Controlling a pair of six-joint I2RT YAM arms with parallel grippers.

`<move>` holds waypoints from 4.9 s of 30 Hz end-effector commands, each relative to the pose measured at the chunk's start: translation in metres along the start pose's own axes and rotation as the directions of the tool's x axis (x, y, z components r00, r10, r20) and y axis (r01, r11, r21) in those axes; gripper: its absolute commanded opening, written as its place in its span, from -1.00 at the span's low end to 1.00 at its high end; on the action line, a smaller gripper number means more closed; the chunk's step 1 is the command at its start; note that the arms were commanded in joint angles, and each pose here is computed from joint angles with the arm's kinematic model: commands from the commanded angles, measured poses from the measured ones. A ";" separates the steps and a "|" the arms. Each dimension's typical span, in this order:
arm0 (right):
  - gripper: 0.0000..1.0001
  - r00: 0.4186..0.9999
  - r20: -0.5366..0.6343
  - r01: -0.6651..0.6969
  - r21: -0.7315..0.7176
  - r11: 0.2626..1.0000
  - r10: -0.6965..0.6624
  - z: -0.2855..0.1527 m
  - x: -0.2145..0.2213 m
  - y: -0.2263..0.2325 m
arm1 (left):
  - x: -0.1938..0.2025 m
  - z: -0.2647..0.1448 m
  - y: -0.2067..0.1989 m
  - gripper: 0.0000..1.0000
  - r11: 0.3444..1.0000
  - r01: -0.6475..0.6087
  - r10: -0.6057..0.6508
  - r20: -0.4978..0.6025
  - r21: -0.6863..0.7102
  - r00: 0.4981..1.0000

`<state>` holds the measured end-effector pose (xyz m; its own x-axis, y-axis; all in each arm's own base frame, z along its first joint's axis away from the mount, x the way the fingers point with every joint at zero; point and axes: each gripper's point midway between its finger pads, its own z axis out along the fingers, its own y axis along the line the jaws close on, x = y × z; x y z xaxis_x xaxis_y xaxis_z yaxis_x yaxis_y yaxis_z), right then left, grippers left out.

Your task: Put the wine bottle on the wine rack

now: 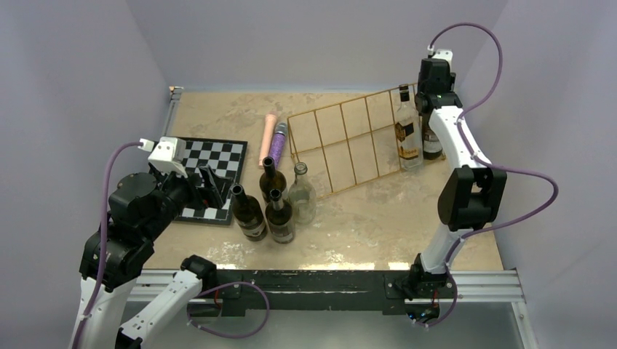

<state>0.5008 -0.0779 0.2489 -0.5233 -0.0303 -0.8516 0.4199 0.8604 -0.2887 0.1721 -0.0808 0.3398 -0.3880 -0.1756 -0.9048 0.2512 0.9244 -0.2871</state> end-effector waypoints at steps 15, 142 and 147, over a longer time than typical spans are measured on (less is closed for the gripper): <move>0.20 0.999 0.035 -0.039 -0.006 0.999 0.039 0.012 -0.012 0.001 | -0.013 -0.002 -0.001 0.98 1.000 -0.028 0.028 0.037 0.001 0.999; 0.21 0.925 0.378 0.366 -0.916 0.164 0.045 -0.420 0.102 0.259 | 0.004 -0.031 -0.056 0.99 0.947 0.070 -0.064 -0.030 0.313 0.997; -0.18 0.925 0.379 0.366 -0.909 0.200 0.027 -0.413 0.108 0.255 | 0.006 -0.032 -0.055 0.99 0.948 0.070 -0.063 -0.034 0.309 0.997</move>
<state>0.2393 0.3511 0.2434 -0.2314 -0.2589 -0.9378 -0.8098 0.5855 0.0382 0.1273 -0.1198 0.3546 -0.4484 -0.2073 -0.8694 0.4718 0.7713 -0.4273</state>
